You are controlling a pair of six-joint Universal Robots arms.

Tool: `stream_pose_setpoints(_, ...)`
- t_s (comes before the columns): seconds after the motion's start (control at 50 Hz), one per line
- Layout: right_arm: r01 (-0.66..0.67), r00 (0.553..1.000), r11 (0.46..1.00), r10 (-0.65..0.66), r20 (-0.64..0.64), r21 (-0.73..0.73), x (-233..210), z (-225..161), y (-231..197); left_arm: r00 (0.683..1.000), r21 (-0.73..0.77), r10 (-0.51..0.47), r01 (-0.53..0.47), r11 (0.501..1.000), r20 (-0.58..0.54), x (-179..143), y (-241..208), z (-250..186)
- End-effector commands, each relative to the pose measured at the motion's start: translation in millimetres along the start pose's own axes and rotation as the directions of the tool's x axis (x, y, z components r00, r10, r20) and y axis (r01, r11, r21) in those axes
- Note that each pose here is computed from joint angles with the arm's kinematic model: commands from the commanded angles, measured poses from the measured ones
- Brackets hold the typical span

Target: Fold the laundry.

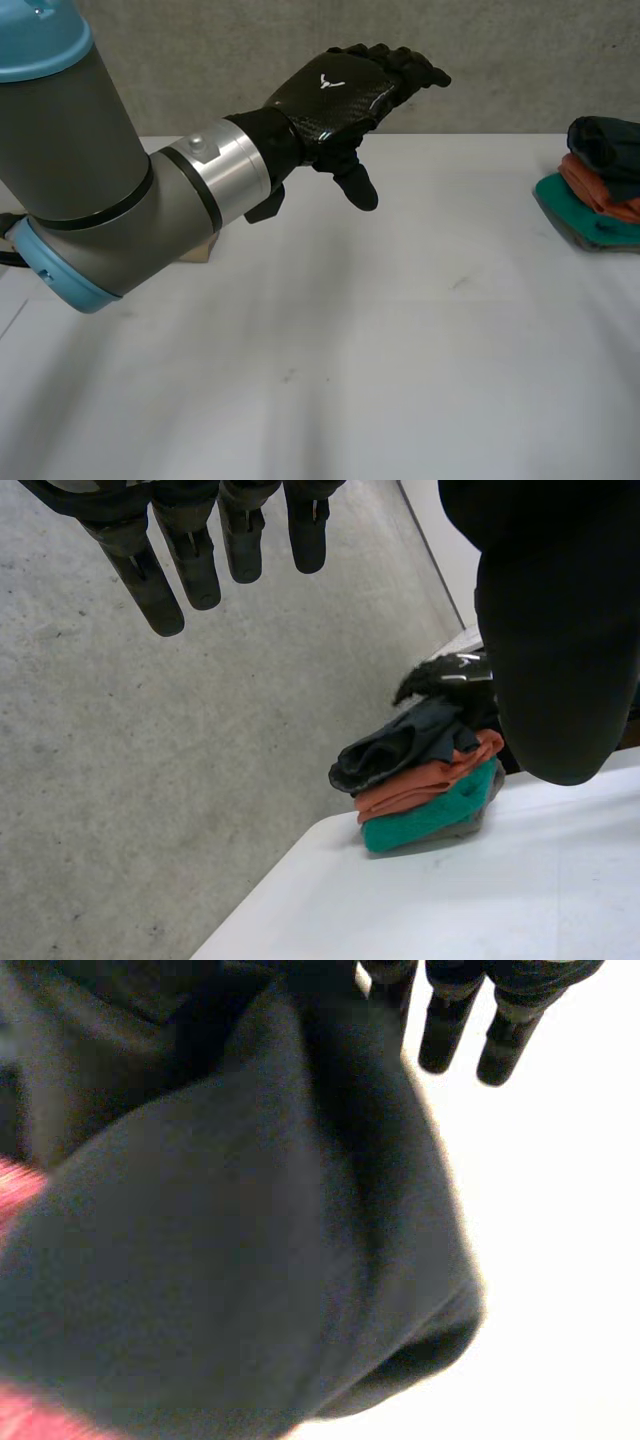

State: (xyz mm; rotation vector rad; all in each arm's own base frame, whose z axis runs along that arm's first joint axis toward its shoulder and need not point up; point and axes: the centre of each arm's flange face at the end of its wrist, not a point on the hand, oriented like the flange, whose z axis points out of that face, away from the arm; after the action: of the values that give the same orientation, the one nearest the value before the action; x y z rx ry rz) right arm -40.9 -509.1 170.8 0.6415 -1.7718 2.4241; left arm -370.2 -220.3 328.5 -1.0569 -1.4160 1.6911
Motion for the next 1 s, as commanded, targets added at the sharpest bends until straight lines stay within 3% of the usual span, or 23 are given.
stream_pose_setpoints(0.02, 0.014, 0.997, 1.0, -0.014, -0.071, 0.003, 17, 0, -41, 1.0, 0.004, -0.002, 0.002, 1.0, -0.017, 8, -2, 0)
stream_pose_setpoints(0.2, -0.053, 0.99, 0.987, 0.032, -0.136, -0.151, 40, -34, -71, 0.999, -0.012, -0.016, 0.016, 1.0, -0.048, 21, 1, -3)
stream_pose_setpoints(0.28, 0.034, 0.978, 0.962, -0.088, -0.188, -0.272, 59, -55, -75, 0.998, -0.014, -0.017, 0.016, 1.0, -0.056, 25, 1, -6)
stream_pose_setpoints(0.36, 0.24, 0.911, 0.888, -0.346, -0.224, -0.392, 74, -63, -87, 0.998, -0.01, -0.013, 0.012, 1.0, -0.055, 25, -1, -7)
stream_pose_setpoints(0.4, 0.335, 0.843, 0.829, -0.476, -0.25, -0.449, 81, -63, -92, 0.999, 0.014, -0.001, 0.001, 1.0, -0.048, 23, -8, -6)
stream_pose_setpoints(0.44, 0.377, 0.818, 0.821, -0.513, -0.262, -0.429, 77, -55, -104, 0.999, 0.043, 0.016, -0.014, 0.999, -0.043, 22, -17, -7)
stream_pose_setpoints(0.46, 0.409, 0.817, 0.843, -0.509, -0.27, -0.351, 60, -40, -127, 0.999, 0.075, 0.035, -0.032, 0.997, -0.032, 20, -28, -8)
stream_pose_setpoints(0.52, 0.41, 0.843, 0.888, -0.456, -0.286, -0.209, 29, -23, -162, 0.998, 0.117, 0.058, -0.057, 0.991, -0.008, 15, -43, -12)
stream_pose_setpoints(0.6, 0.33, 0.911, 0.944, -0.317, -0.263, 0.005, -21, -11, -209, 0.989, 0.162, 0.083, -0.103, 0.981, 0.123, -5, -65, -21)
stream_pose_setpoints(0.68, 0.215, 0.973, 0.963, -0.197, -0.122, 0.159, -87, -17, -243, 0.929, 0.135, 0.087, -0.144, 0.98, 0.36, -53, -70, -36)
stream_pose_setpoints(0.7, 0.172, 0.985, 0.967, -0.168, -0.038, 0.189, -117, -21, -247, 0.887, 0.102, 0.094, -0.156, 0.982, 0.451, -75, -66, -43)
stream_pose_setpoints(0.74, 0.129, 0.988, 0.972, -0.142, 0.056, 0.194, -147, -29, -246, 0.834, 0.048, 0.119, -0.172, 0.984, 0.539, -99, -57, -52)
stream_pose_setpoints(0.76, 0.095, 0.985, 0.978, -0.12, 0.128, 0.186, -172, -37, -245, 0.772, -0.036, 0.176, -0.195, 0.98, 0.611, -123, -44, -63)
stream_pose_setpoints(0.82, 0.048, 0.97, 0.987, -0.083, 0.227, 0.152, -207, -53, -238, 0.695, -0.166, 0.281, -0.23, 0.959, 0.662, -152, -24, -77)
stream_pose_setpoints(0.84, 0.033, 0.957, 0.992, -0.066, 0.282, 0.12, -228, -65, -233, 0.662, -0.264, 0.358, -0.242, 0.934, 0.659, -169, -2, -82)
stream_pose_setpoints(0.94, 0.075, 0.903, 0.997, -0.073, 0.422, 0.01, -276, -98, -204, 0.624, -0.508, 0.519, -0.218, 0.834, 0.584, -218, 81, -88)
stream_pose_setpoints(1.0, 0.146, 0.876, 0.989, -0.117, 0.468, -0.026, -291, -113, -187, 0.648, -0.582, 0.543, -0.185, 0.792, 0.534, -245, 134, -94)
